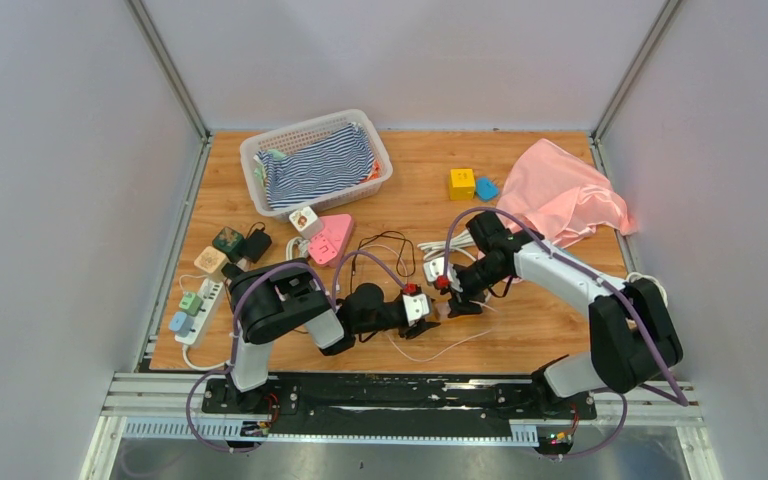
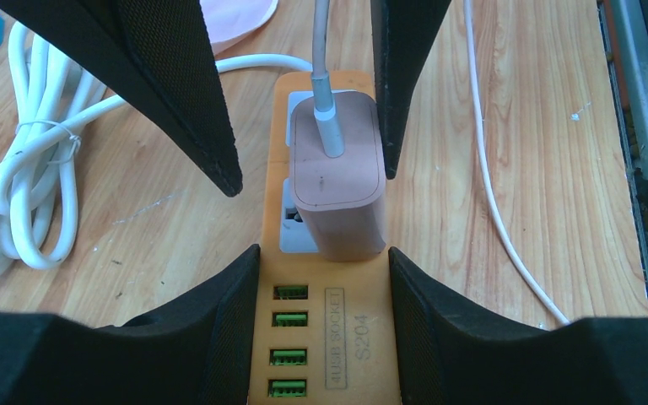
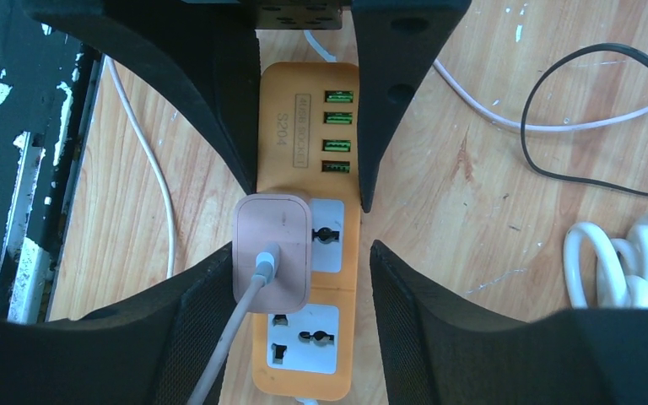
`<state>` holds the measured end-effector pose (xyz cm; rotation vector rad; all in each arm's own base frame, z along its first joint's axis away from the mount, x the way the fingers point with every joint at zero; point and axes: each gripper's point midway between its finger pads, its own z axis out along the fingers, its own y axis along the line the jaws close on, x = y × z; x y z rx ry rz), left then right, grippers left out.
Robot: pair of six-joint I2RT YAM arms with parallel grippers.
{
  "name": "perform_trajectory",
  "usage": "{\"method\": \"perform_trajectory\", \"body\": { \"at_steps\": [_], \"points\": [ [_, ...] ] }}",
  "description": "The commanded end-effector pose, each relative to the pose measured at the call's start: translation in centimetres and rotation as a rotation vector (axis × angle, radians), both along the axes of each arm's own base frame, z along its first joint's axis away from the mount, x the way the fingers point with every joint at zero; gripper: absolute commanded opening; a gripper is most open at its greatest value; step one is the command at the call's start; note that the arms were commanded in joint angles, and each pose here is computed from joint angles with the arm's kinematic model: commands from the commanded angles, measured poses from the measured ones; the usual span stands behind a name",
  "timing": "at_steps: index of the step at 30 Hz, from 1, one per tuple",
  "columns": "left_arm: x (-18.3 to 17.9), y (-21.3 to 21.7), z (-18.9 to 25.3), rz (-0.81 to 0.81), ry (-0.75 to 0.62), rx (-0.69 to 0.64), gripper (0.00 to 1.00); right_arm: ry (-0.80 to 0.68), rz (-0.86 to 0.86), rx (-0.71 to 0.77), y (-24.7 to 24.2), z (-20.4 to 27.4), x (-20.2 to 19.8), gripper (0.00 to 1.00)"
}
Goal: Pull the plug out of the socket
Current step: Remove the plug from the socket.
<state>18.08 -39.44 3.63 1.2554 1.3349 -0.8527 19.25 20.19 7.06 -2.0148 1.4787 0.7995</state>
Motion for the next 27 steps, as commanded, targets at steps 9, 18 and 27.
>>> {"method": "perform_trajectory", "body": {
  "at_steps": [9,18,27],
  "points": [
    [-1.05,0.23,-0.7,-0.028,-0.013,0.009,0.25,0.053,0.034,-0.017,0.18,-1.08,-1.32,0.49],
    [-1.05,0.29,-0.68,-0.028,-0.015,0.008,0.27,0.062,0.045,-0.023,0.36,-1.29,-1.52,0.27],
    [-1.1,0.94,-0.05,-0.003,-0.035,-0.031,0.68,0.041,0.052,-0.039,0.05,-1.32,-1.38,0.02]
  ]
}}
